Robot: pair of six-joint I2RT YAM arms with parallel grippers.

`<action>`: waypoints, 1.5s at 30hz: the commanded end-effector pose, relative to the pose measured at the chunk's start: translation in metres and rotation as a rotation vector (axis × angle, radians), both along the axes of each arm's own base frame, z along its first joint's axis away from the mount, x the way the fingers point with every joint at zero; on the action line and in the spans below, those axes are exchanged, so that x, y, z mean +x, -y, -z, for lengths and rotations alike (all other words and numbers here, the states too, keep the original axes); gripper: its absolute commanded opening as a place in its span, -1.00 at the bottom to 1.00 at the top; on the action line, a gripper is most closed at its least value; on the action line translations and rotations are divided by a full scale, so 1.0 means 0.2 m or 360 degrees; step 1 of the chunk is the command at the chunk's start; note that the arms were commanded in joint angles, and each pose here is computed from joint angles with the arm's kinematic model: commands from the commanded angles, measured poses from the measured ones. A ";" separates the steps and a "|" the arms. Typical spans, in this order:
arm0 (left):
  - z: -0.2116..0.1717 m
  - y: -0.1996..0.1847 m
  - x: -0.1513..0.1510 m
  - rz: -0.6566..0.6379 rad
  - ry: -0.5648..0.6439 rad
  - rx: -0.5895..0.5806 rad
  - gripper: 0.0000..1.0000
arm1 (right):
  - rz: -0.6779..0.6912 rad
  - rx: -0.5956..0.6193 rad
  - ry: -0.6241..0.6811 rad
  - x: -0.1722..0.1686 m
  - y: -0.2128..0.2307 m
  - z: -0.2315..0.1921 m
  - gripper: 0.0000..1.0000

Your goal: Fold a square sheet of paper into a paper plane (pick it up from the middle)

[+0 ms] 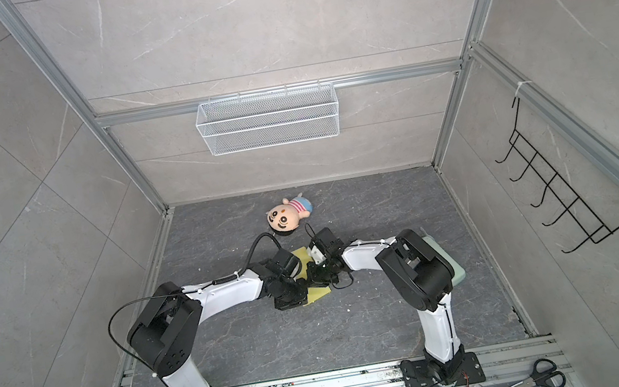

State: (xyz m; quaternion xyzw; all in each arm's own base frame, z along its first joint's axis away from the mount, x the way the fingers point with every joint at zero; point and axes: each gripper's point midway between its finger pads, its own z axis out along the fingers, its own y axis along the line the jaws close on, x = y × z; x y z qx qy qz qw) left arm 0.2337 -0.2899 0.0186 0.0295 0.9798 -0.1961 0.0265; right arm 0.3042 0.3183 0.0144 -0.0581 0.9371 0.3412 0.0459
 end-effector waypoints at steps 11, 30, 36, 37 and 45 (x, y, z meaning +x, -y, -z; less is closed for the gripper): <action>-0.10 0.00 -0.02 -0.0003 0.0017 0.0001 -0.89 | 0.0117 -0.0277 -0.0197 -0.10 0.19 0.29 -0.85; 0.00 -0.04 0.08 -0.0043 0.0023 0.0174 -0.83 | 0.0127 -0.0267 -0.0207 -0.11 0.20 0.29 -0.85; 0.03 -0.05 0.02 -0.0044 -0.0054 0.0173 -0.83 | 0.0130 -0.0270 -0.0213 -0.11 0.20 0.30 -0.85; 0.03 -0.05 0.01 -0.0043 -0.0061 0.0171 -0.83 | 0.0132 -0.0269 -0.0214 -0.11 0.20 0.30 -0.85; 0.02 -0.06 -0.09 -0.0007 -0.0120 0.0177 -0.84 | 0.0140 -0.0278 -0.0218 -0.11 0.20 0.31 -0.85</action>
